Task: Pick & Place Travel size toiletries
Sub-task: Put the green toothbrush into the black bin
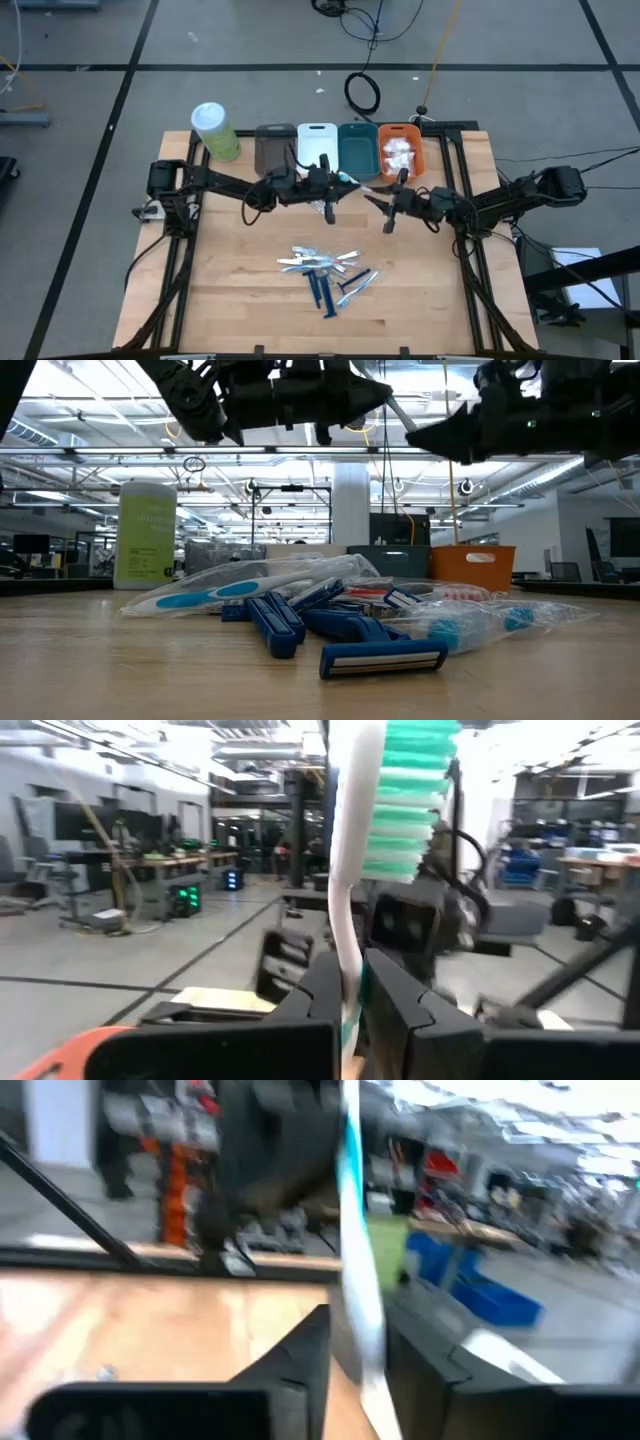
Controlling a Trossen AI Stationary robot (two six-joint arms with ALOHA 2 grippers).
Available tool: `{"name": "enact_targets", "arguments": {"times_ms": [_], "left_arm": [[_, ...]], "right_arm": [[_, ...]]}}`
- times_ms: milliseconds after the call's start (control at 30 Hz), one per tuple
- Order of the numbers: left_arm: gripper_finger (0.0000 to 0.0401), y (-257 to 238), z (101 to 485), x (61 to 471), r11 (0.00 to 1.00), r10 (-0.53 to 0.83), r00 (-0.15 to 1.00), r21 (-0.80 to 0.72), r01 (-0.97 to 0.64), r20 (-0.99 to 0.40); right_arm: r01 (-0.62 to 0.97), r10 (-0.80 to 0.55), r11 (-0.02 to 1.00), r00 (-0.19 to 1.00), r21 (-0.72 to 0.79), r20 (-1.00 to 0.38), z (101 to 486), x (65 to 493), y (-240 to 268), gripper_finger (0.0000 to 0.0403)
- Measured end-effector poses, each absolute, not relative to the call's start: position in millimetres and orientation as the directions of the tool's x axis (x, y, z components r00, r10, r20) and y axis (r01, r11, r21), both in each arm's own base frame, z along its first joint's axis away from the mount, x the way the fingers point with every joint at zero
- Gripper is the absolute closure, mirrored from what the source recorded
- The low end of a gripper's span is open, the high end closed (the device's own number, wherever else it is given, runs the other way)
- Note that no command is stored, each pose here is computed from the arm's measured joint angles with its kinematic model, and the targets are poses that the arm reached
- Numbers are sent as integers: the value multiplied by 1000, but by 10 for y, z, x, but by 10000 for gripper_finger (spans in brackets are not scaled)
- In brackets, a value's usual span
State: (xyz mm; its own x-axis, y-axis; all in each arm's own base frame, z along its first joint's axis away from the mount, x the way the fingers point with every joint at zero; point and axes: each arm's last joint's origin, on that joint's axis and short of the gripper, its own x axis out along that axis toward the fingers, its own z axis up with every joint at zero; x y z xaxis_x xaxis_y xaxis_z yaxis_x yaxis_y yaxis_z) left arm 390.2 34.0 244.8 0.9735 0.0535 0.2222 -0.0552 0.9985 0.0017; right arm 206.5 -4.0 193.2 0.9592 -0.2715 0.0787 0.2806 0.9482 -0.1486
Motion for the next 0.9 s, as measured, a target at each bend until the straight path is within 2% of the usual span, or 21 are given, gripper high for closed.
{"name": "enact_targets", "arguments": {"times_ms": [200, 367, 500, 600, 733, 900], "left_arm": [[393, 435, 2542, 3828, 989, 147, 978, -18, -146, 147], [389, 585, 2515, 3786, 956, 281, 958, -103, -274, 65], [393, 773, 2486, 3754, 926, 339, 940, -184, -329, 29], [389, 957, 2530, 3775, 891, 380, 923, -247, -382, -57], [394, 1126, 2636, 3888, 872, 389, 896, -228, -434, -216], [391, 1173, 2774, 3984, 891, 391, 892, -150, -428, -226]], "right_arm": [[295, -296, 948, 955, -117, 8, 1897, 2041, -61, 238], [320, -321, 944, 947, -78, -5, 1963, 1957, -108, 202], [337, -337, 940, 941, -57, -5, 2027, 1874, -137, 196], [345, -346, 938, 938, -41, 4, 2066, 1830, -153, 198], [355, -355, 934, 935, -43, -7, 2068, 1809, -170, 201], [365, -367, 929, 929, -56, -44, 2027, 1809, -196, 202]]}}
